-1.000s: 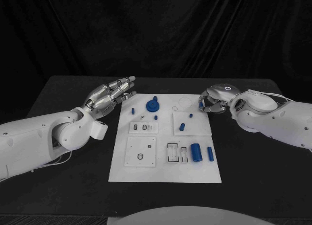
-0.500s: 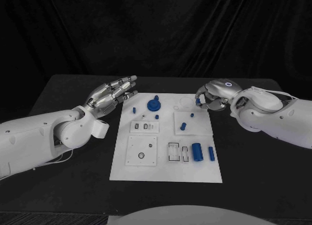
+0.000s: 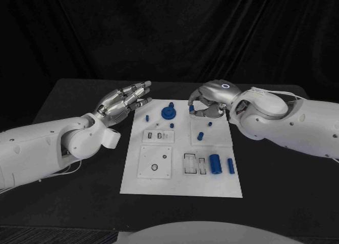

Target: Assemble the parts on the task board

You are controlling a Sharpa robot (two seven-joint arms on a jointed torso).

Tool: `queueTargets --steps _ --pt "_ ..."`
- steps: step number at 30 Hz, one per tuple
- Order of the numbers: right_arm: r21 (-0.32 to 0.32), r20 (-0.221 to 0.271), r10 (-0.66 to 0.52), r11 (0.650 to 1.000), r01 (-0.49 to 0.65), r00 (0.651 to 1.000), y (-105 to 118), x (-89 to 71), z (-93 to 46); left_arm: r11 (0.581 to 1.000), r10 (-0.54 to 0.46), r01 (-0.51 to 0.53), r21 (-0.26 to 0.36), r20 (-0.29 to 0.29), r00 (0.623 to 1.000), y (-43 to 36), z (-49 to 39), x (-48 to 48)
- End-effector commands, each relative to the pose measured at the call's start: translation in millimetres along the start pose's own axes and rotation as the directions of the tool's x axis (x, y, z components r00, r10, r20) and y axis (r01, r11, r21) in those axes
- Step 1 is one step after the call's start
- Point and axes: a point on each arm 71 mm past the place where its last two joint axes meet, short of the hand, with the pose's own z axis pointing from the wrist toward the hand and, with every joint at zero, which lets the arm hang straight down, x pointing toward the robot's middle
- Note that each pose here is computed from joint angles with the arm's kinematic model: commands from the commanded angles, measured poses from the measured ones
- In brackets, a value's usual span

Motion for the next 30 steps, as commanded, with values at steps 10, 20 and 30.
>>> queueTargets --steps 10,20,30 --pt "-0.08 -0.093 0.005 0.997 -0.013 0.996 44.2 30.6 25.3 1.0 -0.012 0.013 0.006 -0.019 1.0 0.6 2.4 4.7" --pt "-0.092 -0.128 0.005 0.996 -0.017 0.992 55.7 46.3 32.0 1.0 -0.015 0.015 0.006 -0.025 1.0 1.3 4.1 6.2" --pt "-0.09 -0.146 0.007 0.996 -0.02 0.989 58.1 56.3 36.4 1.0 -0.018 0.018 0.002 -0.033 0.999 2.3 6.3 7.7"
